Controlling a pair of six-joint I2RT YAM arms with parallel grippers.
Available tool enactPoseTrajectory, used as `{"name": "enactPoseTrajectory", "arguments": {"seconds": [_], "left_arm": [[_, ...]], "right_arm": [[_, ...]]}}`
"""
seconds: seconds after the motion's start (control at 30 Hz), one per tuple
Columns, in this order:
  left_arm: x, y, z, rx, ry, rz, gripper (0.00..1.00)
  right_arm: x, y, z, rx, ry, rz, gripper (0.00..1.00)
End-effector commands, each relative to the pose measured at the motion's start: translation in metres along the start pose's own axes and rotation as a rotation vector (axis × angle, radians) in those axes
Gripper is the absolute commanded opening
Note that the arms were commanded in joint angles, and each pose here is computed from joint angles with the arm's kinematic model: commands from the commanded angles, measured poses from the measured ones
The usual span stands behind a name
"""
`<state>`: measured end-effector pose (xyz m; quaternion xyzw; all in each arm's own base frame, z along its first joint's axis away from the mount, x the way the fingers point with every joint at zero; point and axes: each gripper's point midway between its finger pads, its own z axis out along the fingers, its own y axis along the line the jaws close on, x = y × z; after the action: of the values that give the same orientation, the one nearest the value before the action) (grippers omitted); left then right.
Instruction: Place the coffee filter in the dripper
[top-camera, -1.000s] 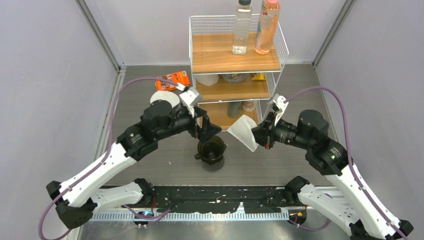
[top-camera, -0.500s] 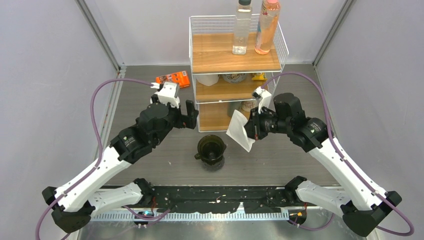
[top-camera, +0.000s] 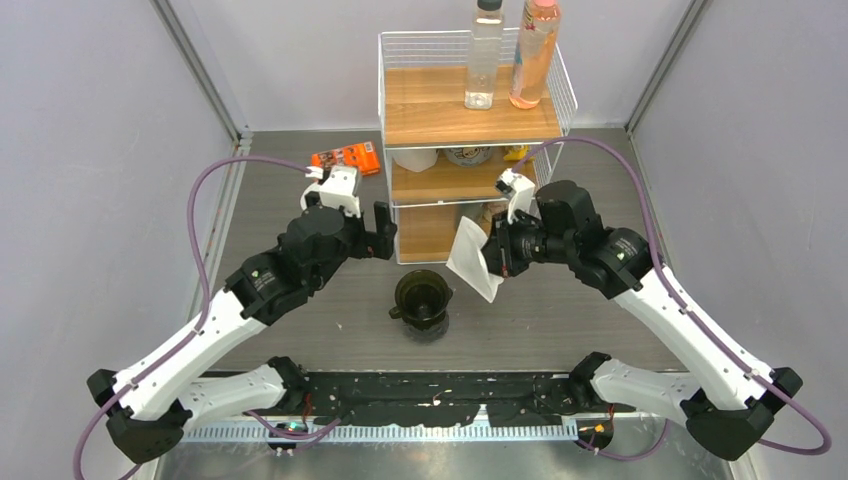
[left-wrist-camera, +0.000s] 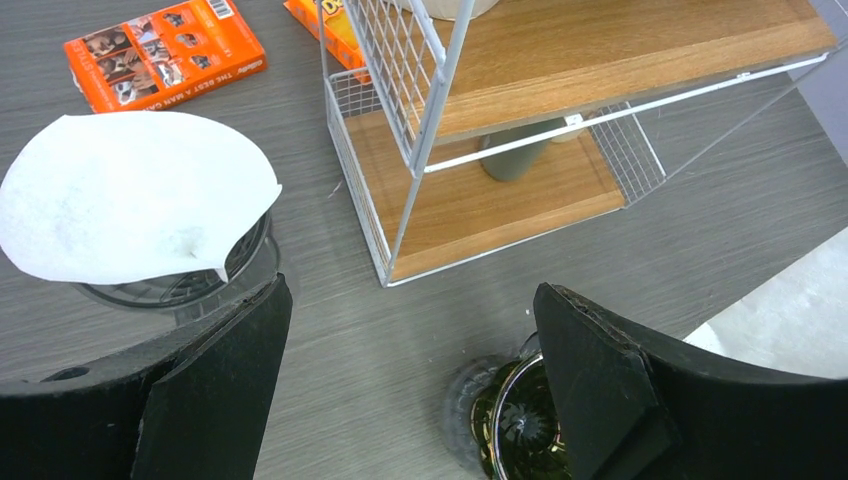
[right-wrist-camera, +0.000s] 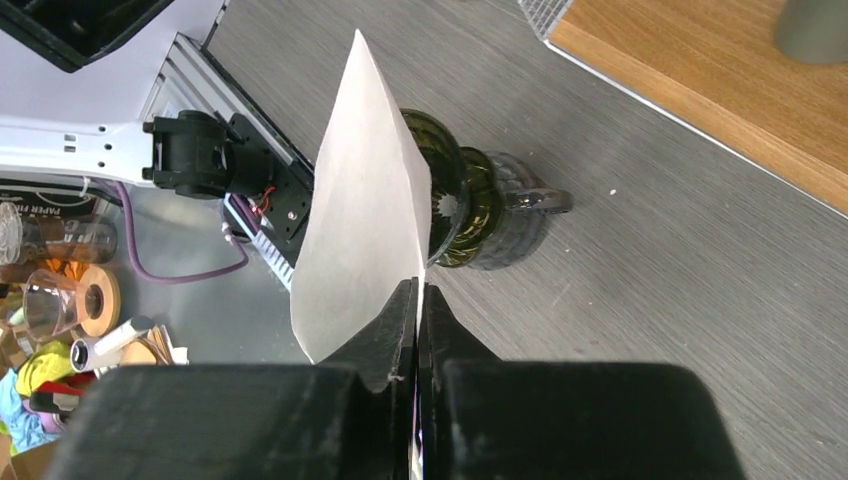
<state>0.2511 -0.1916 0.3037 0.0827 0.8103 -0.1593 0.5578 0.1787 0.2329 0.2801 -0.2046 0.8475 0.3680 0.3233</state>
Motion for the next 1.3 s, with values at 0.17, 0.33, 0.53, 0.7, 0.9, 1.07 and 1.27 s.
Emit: {"name": "enactPoseTrajectory", "arguments": {"seconds": [0.17, 0.33, 0.53, 0.7, 0.9, 1.07, 1.27], "left_arm": [[0.004, 0.018, -0.026, -0.018, -0.045, -0.106, 1.0], [0.025, 0.032, -0.035, -0.052, -0.013, -0.131, 1.0], [0.043, 0.039, -0.044, -0.052, 0.008, -0.16, 1.0], [0.054, 0.044, -0.047, -0.055, 0.027, -0.155, 1.0], [0.057, 0.045, -0.05, -0.047, 0.025, -0.163, 1.0], [0.058, 0.043, -0.049, -0.045, 0.031, -0.158, 1.0], [0.06, 0.042, -0.045, -0.047, 0.046, -0.145, 1.0]], "right_arm": [[-0.001, 0.026, 0.016, 0.097, 0.04, -0.038, 0.05], [0.008, 0.044, 0.036, 0.126, 0.097, -0.045, 0.05], [0.018, 0.03, 0.064, 0.263, 0.156, -0.029, 0.05], [0.03, 0.025, 0.072, 0.353, 0.232, -0.048, 0.05], [0.037, 0.023, 0.088, 0.389, 0.262, -0.033, 0.05], [0.044, 0.027, 0.099, 0.375, 0.292, -0.032, 0.1], [0.047, 0.027, 0.105, 0.386, 0.306, -0.042, 0.11]]}}
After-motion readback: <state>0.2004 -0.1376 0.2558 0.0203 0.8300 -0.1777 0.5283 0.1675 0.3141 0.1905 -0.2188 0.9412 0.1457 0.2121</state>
